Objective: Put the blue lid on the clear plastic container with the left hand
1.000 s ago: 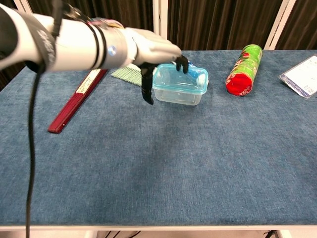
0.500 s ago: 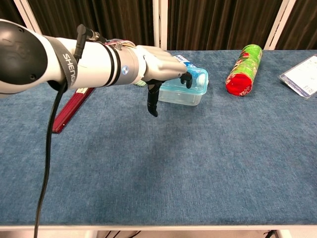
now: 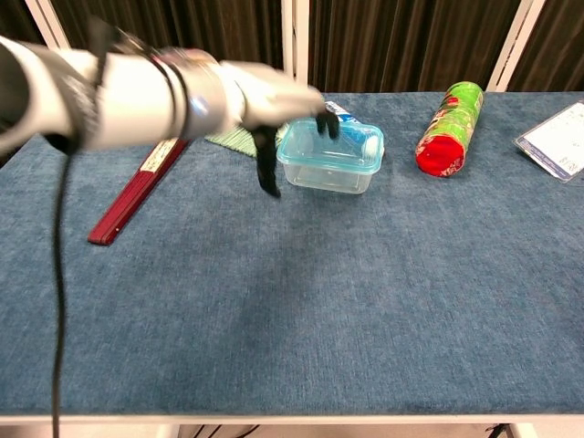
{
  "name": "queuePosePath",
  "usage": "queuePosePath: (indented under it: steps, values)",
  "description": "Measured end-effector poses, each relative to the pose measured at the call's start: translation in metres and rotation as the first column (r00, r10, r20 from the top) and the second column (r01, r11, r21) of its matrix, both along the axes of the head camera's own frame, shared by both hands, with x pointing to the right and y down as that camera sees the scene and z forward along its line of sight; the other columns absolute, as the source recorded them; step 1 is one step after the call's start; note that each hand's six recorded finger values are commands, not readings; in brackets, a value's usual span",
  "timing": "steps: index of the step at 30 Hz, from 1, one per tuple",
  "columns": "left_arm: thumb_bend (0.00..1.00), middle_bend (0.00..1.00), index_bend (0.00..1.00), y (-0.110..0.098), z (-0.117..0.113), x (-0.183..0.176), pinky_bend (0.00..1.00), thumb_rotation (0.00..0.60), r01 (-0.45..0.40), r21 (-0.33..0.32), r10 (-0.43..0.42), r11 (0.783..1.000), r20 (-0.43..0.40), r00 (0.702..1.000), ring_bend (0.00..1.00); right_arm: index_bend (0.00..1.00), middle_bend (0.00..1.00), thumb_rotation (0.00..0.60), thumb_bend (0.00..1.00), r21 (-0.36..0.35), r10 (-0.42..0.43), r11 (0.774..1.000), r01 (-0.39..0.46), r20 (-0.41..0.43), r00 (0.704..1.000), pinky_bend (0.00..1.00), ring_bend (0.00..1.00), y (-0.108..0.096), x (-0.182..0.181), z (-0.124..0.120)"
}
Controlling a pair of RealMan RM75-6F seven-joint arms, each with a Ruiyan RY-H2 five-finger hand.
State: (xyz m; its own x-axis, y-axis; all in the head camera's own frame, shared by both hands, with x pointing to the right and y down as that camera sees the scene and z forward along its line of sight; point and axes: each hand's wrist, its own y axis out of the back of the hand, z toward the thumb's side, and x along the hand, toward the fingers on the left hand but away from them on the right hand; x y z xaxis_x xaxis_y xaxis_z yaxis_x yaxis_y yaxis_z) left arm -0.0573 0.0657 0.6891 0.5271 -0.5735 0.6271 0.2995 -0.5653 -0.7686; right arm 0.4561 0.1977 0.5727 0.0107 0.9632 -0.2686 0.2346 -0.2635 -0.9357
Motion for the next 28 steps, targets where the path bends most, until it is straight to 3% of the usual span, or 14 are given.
queuePosePath:
  steps: [3, 6, 9, 12, 13, 16, 19, 23, 28]
  values:
    - [0.01, 0.13, 0.18, -0.015, -0.02, -0.029, 0.08, 0.6, 0.105, 0.033, -0.102, 0.994, -0.067, 0.993, 0.04, 0.0, 0.16, 0.6, 0.13, -0.017, 0.006, 1.0, -0.006, 0.009, 1.0, 0.0, 0.0, -0.001, 0.004, 0.001]
    - [0.0, 0.13, 0.18, -0.028, -0.038, -0.073, 0.08, 0.6, 0.229, 0.084, -0.218, 0.97, -0.124, 0.968, 0.04, 0.0, 0.17, 0.6, 0.13, -0.037, 0.012, 0.999, -0.011, 0.022, 1.0, 0.0, 0.0, -0.002, 0.01, 0.002]
    - [0.0, 0.13, 0.19, -0.033, -0.052, -0.133, 0.07, 0.6, 0.356, 0.146, -0.334, 0.923, -0.156, 0.93, 0.04, 0.0, 0.17, 0.6, 0.13, -0.053, 0.012, 0.999, -0.01, 0.029, 1.0, 0.0, 0.0, -0.004, 0.015, 0.003]
    - [0.0, 0.13, 0.21, -0.028, -0.066, -0.195, 0.06, 0.6, 0.47, 0.219, -0.436, 0.855, -0.188, 0.88, 0.04, 0.0, 0.17, 0.6, 0.13, -0.052, 0.011, 0.999, -0.01, 0.03, 0.999, 0.0, 0.0, -0.007, 0.02, 0.004]
    - [0.0, 0.13, 0.21, -0.023, -0.07, -0.221, 0.05, 0.6, 0.515, 0.25, -0.476, 0.82, -0.2, 0.856, 0.04, 0.0, 0.17, 0.6, 0.13, -0.046, 0.013, 0.999, -0.011, 0.03, 0.999, 0.0, 0.0, -0.009, 0.022, 0.003]
    - [0.0, 0.13, 0.21, 0.0, -0.082, -0.286, 0.05, 0.6, 0.601, 0.317, -0.56, 0.734, -0.218, 0.799, 0.04, 0.0, 0.16, 0.6, 0.13, -0.022, 0.011, 1.0, -0.01, 0.036, 0.999, 0.0, 0.0, -0.011, 0.024, 0.001]
    - [0.0, 0.14, 0.22, 0.034, -0.095, -0.337, 0.05, 0.6, 0.637, 0.371, -0.604, 0.676, -0.218, 0.767, 0.04, 0.0, 0.16, 0.6, 0.13, -0.006, 0.001, 1.0, -0.001, 0.035, 0.999, 0.0, 0.0, -0.011, 0.021, 0.0]
    - [0.0, 0.15, 0.23, 0.085, -0.112, -0.384, 0.05, 0.6, 0.648, 0.435, -0.651, 0.625, -0.167, 0.74, 0.04, 0.0, 0.16, 0.6, 0.13, 0.004, -0.022, 1.0, 0.022, 0.03, 0.999, 0.0, 0.0, -0.005, 0.014, 0.0]
    - [0.0, 0.15, 0.22, 0.139, -0.123, -0.403, 0.04, 0.6, 0.686, 0.41, -0.72, 0.601, -0.094, 0.687, 0.04, 0.0, 0.16, 0.6, 0.13, -0.019, -0.051, 0.998, 0.052, 0.057, 0.997, 0.0, 0.0, 0.007, 0.004, 0.001]
